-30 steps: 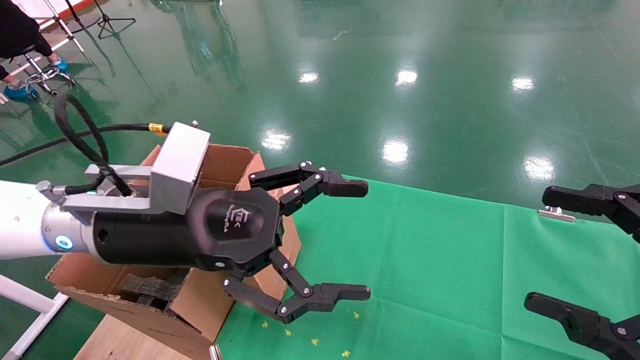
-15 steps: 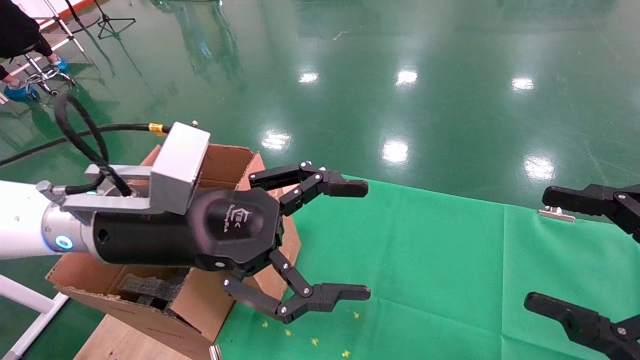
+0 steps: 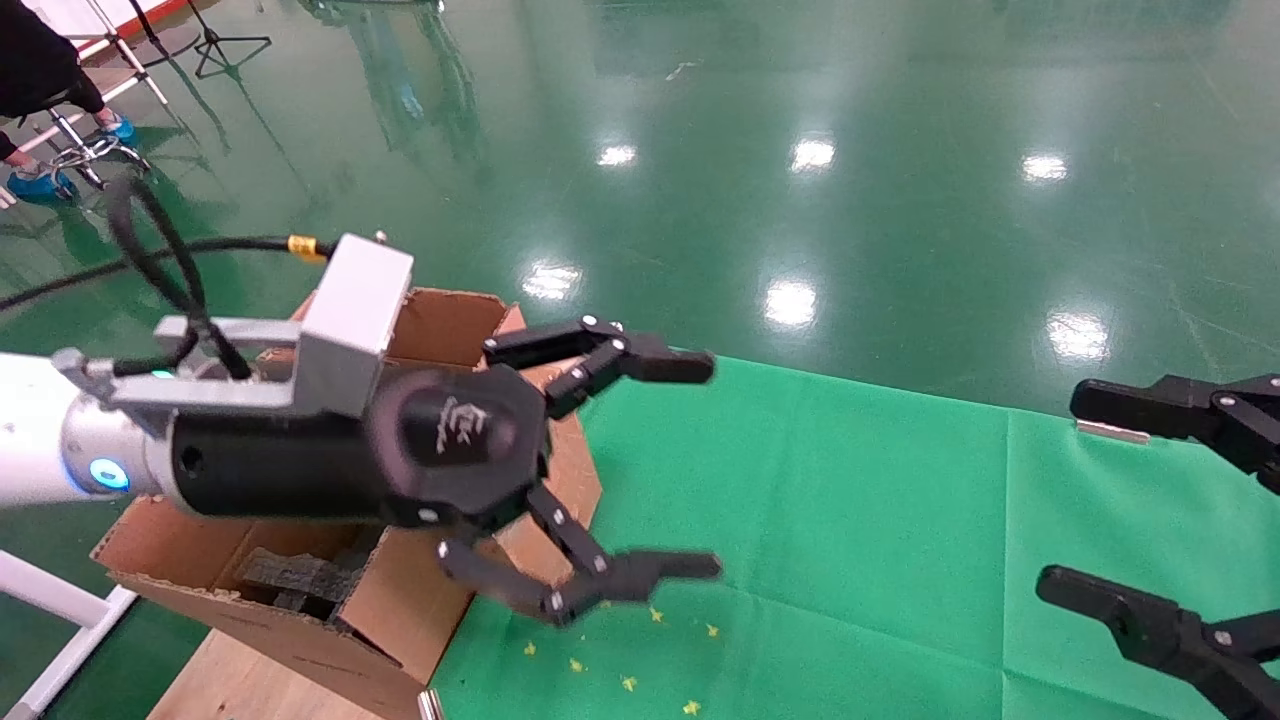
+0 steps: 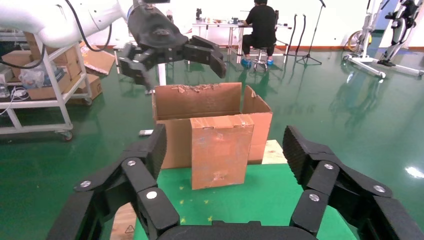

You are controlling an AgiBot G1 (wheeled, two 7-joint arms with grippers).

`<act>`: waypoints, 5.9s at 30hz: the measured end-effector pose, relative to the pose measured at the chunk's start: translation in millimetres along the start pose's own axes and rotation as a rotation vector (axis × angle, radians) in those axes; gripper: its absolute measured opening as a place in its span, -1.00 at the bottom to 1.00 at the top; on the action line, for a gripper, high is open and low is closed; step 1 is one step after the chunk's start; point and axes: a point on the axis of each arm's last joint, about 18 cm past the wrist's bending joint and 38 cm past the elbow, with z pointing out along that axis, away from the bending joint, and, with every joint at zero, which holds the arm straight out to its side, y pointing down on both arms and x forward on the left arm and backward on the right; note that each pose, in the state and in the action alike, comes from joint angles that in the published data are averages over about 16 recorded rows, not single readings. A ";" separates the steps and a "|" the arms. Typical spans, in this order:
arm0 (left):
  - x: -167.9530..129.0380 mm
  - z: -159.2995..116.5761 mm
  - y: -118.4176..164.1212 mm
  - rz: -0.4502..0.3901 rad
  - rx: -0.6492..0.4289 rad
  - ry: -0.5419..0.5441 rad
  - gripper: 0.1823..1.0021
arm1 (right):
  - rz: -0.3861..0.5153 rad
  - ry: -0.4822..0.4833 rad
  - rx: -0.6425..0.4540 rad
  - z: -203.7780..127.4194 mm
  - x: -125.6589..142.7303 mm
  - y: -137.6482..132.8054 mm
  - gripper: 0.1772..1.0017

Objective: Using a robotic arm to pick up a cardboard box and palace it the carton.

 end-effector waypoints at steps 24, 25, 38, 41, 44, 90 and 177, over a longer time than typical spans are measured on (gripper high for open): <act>-42.6 -49.3 3.4 -0.108 -0.560 -0.243 1.00 | 0.000 0.001 0.000 -0.1 0.1 0.0 -0.47; -43.7 -48.8 3.9 -0.118 -0.564 -0.247 1.00 | 0.000 0.001 0.000 -0.1 0.1 0.0 -0.52; -75.1 -43.1 11.5 -0.367 -0.703 -0.393 1.00 | 0.000 0.001 0.000 -0.1 0.1 0.0 -0.90; -83.0 -40.6 14.2 -0.435 -0.735 -0.432 1.00 | 0.000 0.001 0.000 -0.1 0.1 0.0 -0.93; -89.8 -37.2 17.8 -0.500 -0.760 -0.461 1.00 | 0.000 0.001 0.000 -0.1 0.1 0.0 -0.95; -116.4 5.8 58.7 -0.710 -0.924 -0.548 0.86 | 0.001 0.001 0.000 -0.2 0.1 0.1 -0.72; -145.2 -262.1 102.2 -0.730 -0.802 -1.144 -0.83 | 0.001 0.001 0.000 -0.2 0.1 0.1 1.00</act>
